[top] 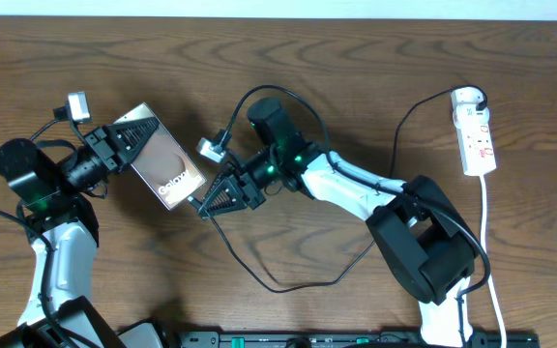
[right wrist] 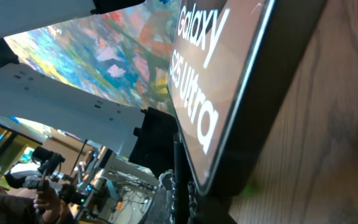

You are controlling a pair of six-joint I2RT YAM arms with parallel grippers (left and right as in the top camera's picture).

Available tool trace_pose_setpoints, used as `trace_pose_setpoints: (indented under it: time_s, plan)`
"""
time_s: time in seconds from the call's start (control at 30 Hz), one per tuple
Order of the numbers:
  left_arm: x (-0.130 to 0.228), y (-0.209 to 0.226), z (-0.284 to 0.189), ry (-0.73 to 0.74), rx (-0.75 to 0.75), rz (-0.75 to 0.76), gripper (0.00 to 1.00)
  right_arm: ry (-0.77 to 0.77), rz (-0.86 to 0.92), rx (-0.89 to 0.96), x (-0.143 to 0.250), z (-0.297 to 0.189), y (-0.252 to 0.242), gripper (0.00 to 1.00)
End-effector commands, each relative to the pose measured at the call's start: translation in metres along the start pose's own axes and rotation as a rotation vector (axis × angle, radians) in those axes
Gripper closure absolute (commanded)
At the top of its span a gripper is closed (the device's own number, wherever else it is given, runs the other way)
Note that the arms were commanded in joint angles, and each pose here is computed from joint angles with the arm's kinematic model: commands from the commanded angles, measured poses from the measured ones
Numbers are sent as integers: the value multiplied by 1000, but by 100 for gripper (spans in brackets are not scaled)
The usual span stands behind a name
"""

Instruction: Plug charger to phone and switch on socket

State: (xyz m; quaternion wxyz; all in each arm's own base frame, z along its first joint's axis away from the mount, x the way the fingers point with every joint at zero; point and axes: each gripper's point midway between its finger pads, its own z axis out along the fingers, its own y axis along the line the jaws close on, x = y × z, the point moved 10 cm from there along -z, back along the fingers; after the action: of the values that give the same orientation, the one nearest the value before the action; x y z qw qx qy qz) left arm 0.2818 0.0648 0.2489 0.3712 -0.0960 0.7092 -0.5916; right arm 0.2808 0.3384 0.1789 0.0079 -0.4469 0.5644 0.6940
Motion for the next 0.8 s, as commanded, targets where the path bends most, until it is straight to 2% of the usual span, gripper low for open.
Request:
trace_pose_setpoints:
  time_s: [0.0,0.77]
  plan:
    - [0,-4,-1,1,6,12,93,-3,6,-7,-1,-4,1,99]
    - [0,-4,-1,2,6,11,93,-41,33,63,-10,-4,-1,99]
